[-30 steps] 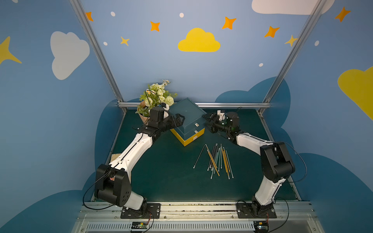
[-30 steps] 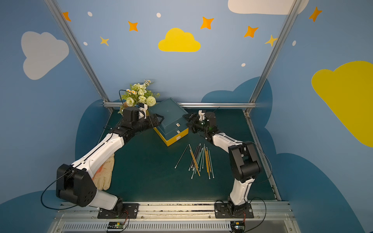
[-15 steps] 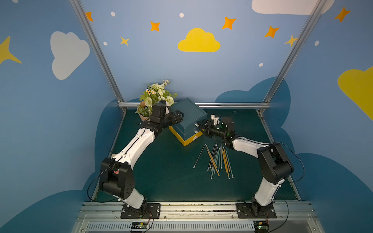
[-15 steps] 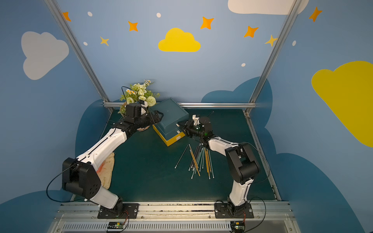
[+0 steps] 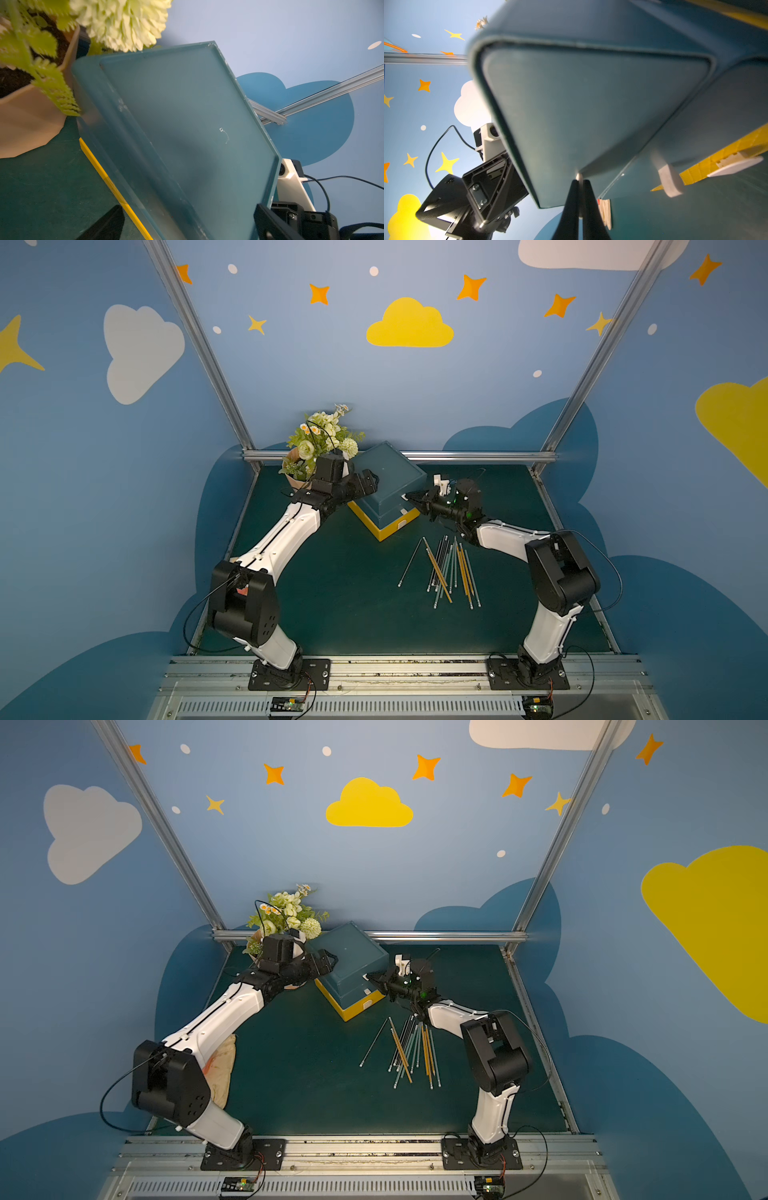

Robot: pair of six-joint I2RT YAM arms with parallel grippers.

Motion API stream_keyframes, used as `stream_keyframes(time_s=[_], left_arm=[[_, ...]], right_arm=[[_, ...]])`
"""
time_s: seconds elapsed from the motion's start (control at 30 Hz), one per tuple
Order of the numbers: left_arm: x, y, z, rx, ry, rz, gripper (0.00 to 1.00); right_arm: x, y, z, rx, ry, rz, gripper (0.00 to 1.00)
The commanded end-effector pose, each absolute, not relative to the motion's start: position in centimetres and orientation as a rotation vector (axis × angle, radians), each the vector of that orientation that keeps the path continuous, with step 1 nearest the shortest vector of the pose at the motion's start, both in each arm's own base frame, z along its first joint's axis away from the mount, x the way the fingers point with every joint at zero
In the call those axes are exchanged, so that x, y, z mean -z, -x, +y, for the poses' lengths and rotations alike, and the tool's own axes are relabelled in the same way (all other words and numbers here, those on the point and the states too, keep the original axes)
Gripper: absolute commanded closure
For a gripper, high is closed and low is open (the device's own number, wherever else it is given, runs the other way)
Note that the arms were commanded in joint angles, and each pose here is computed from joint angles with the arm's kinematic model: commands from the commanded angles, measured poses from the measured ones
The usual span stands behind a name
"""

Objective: Please place the pencils in the drawer according to their color
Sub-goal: Open the drawer in the storage box.

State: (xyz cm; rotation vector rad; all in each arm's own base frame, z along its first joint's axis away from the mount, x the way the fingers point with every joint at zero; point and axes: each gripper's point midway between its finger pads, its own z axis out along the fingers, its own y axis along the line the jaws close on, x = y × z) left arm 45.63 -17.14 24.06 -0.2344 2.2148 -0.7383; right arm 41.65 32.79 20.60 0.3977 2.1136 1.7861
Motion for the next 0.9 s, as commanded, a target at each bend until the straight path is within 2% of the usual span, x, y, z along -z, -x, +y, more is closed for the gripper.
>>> stream_keyframes(time_s=[0.0, 0.4, 0.87], left_arm=[[-23.7, -45.8, -17.3, 0.742, 0.238, 2.218, 0.0], [-23.2, -45.8, -17.5, 0.749, 0.232, 2.228, 0.0], [-22.8, -45.9, -17.8, 0.769, 0.241, 2.233, 0.0]], right_arm=[[-22.1, -41.5, 32.6, -1.809, -0.355, 2.07, 1.0], [-21.7, -37.1, 30.2, -1.791, -0.344, 2.116, 1.0], [-20.6, -32.7, 26.8, -1.652, -0.322, 2.248, 1.0]])
